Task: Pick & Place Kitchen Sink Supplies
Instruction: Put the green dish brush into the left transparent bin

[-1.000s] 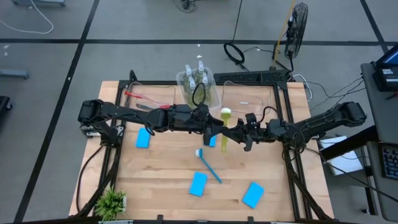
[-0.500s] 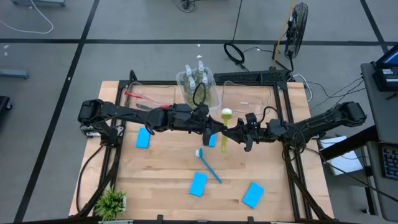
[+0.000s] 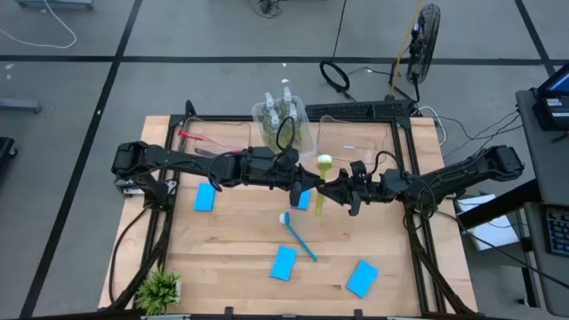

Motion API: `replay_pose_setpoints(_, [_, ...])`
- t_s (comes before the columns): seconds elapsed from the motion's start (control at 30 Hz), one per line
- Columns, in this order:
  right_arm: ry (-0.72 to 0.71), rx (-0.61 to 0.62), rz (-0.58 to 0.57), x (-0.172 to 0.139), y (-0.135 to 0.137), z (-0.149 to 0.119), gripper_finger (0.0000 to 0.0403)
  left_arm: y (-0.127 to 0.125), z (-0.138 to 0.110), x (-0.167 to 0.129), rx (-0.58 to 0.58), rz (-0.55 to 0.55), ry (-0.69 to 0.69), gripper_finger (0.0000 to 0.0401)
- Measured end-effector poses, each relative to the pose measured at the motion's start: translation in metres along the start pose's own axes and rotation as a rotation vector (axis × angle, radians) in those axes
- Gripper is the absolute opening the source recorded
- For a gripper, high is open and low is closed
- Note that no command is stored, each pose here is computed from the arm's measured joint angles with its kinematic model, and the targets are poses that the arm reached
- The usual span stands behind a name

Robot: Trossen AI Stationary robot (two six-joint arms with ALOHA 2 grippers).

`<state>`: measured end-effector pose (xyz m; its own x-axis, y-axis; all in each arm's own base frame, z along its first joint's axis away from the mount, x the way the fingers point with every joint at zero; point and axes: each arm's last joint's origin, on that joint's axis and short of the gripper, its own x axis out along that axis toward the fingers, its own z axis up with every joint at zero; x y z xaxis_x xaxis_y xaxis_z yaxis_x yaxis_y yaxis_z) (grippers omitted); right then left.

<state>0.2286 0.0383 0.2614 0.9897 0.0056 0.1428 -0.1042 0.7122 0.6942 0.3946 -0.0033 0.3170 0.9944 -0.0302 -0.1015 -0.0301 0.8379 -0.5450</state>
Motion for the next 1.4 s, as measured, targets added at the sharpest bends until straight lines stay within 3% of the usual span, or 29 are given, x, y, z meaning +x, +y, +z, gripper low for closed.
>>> replay_pose_setpoints(0.33, [0.031,0.001,0.013,0.000,0.000,-0.002,0.0160,0.002,-0.001,0.000,0.003,0.019,0.006,0.0016])
replay_pose_setpoints(0.53, [0.045,-0.002,0.023,0.000,0.000,-0.002,0.0194,0.003,-0.002,0.000,0.003,0.026,0.018,0.0016])
replay_pose_setpoints(1.1, [0.133,-0.033,-0.087,-0.006,-0.011,-0.004,0.0200,0.003,-0.002,0.000,-0.004,0.022,0.030,0.0016])
replay_pose_setpoints(1.4, [0.202,-0.082,-0.182,-0.027,-0.013,0.007,0.0195,0.004,-0.004,0.000,-0.012,0.034,0.047,0.0016])
